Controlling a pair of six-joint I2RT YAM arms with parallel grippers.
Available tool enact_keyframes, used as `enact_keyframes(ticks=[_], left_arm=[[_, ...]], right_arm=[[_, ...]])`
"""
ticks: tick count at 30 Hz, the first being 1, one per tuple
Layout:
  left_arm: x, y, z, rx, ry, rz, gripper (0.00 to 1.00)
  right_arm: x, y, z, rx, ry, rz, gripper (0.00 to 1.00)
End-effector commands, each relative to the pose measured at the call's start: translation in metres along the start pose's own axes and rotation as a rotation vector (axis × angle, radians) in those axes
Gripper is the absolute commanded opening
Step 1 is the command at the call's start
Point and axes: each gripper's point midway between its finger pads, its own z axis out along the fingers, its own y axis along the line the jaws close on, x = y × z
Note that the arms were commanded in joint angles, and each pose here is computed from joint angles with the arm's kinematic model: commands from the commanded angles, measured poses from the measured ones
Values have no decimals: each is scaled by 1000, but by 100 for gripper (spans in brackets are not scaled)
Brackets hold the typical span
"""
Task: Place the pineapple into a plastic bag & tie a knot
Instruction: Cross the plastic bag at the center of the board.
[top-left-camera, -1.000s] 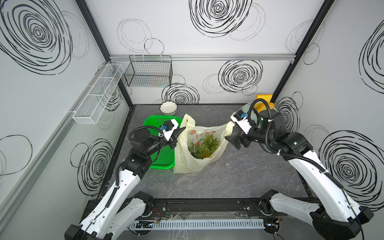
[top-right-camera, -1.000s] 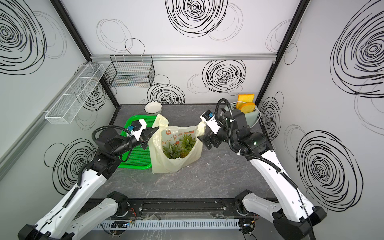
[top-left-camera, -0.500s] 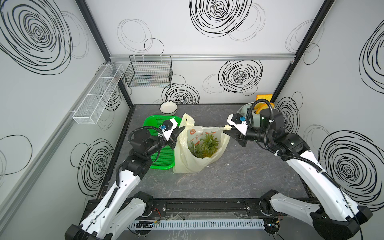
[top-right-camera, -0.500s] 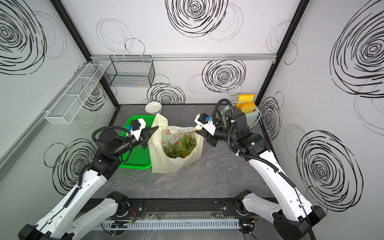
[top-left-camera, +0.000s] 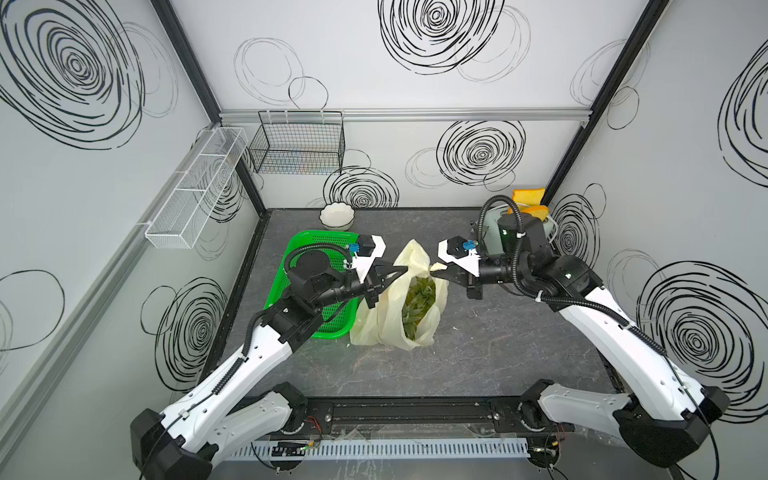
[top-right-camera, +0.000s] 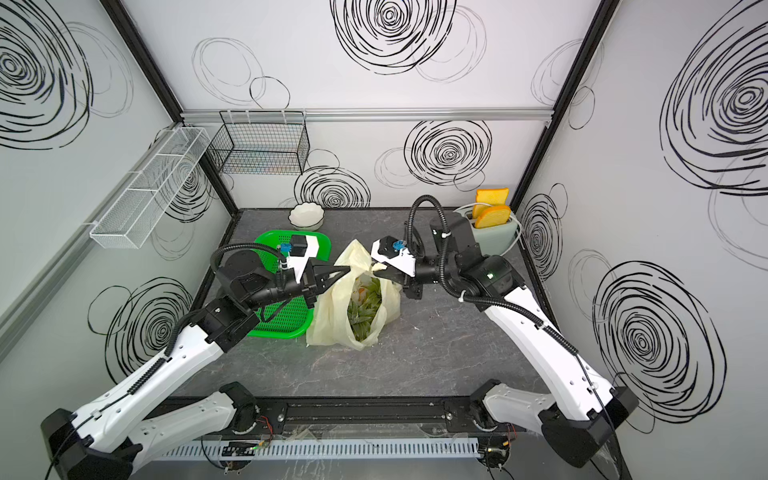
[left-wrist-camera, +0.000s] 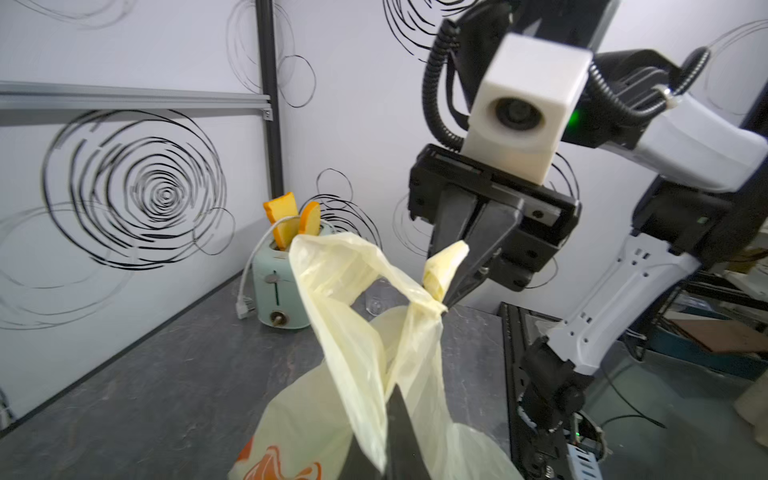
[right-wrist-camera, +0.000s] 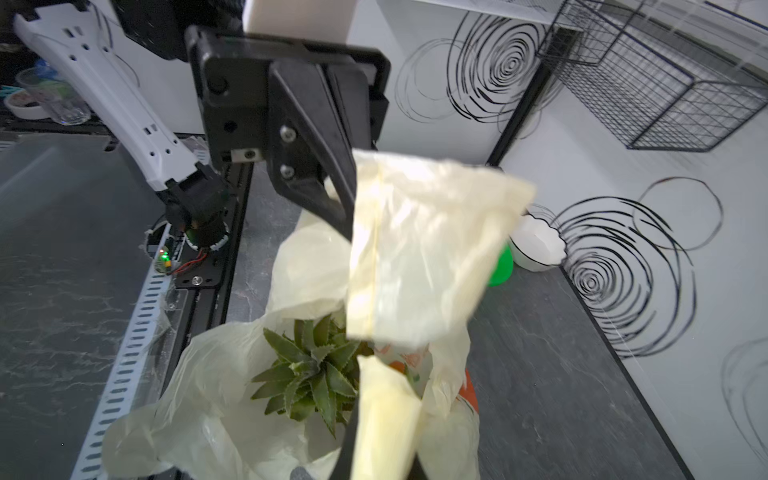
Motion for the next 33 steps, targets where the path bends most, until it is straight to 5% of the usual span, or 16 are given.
enact_keyframes(ticks=[1, 6, 12, 21, 33], left_arm=[[-29, -3, 6, 14, -98, -32, 0], [-10, 7, 18, 37, -61, -64, 2], [4, 35, 21, -21, -10, -91, 0], [38, 3, 15, 181, 127, -26, 2], [34, -26, 0, 340, 91, 52, 36]], right_arm=[[-32, 27, 5, -140, -110, -65, 0], [-47, 27, 10, -159, -213, -90, 0], [-40, 19, 12, -115, -192, -100, 0], [-39, 5, 24, -98, -231, -134, 0], [-25, 8, 28, -146, -206, -92, 0]])
